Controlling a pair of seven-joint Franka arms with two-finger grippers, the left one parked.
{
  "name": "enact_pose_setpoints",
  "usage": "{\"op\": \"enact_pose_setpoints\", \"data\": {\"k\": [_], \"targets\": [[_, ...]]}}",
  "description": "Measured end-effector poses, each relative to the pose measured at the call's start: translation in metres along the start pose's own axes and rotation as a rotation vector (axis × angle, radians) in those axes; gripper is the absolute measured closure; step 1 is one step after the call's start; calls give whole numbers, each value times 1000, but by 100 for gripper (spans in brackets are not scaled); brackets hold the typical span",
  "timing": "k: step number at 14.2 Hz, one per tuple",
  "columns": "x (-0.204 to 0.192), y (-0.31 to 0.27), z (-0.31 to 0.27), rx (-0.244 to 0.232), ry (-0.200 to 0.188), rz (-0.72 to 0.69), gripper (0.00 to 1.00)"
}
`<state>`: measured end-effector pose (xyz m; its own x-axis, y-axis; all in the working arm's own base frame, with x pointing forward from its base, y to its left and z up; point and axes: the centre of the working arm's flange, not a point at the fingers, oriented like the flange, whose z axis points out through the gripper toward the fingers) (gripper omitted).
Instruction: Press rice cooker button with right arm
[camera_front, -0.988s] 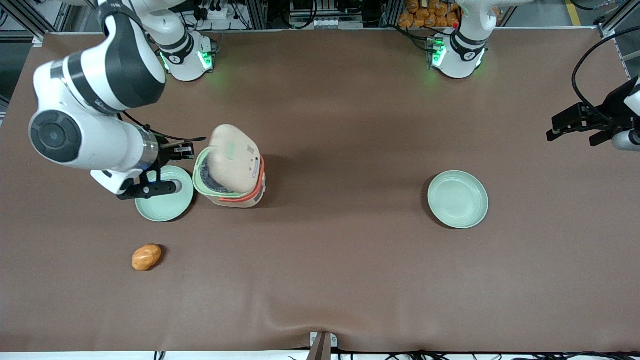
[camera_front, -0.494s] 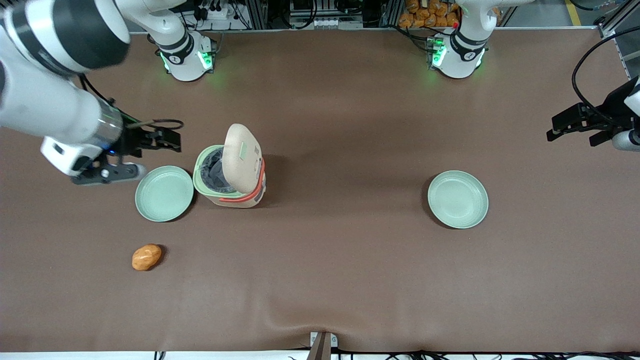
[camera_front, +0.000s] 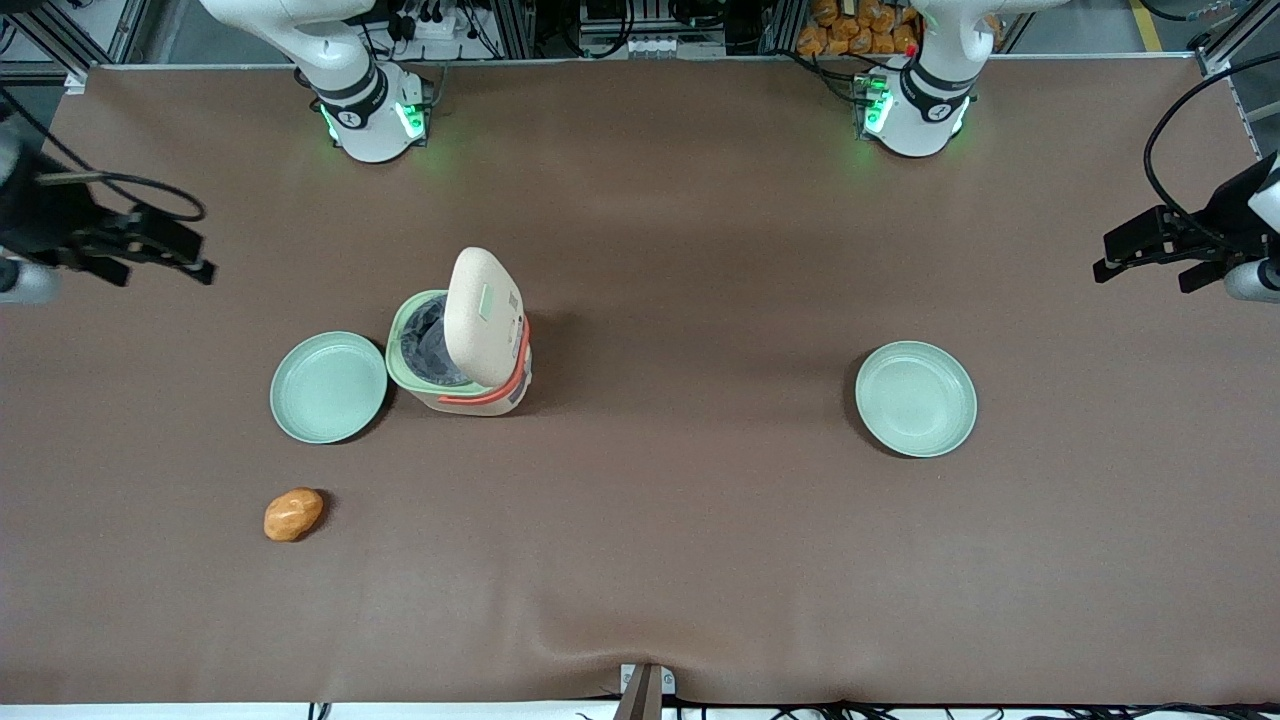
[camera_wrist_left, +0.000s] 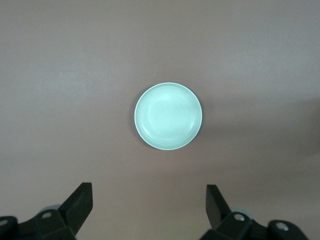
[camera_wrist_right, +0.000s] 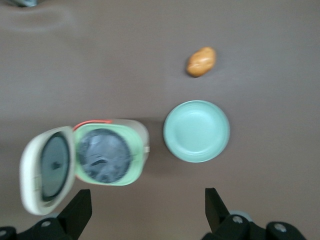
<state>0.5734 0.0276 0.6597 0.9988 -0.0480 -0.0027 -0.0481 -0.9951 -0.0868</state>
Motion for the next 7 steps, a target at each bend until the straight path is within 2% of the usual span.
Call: {"op": "enact_pose_setpoints", "data": {"k": [3,7], "targets": [[3,37,1,-16,-4,-3,0],[3,49,4,-79,-13,12,0]]}}
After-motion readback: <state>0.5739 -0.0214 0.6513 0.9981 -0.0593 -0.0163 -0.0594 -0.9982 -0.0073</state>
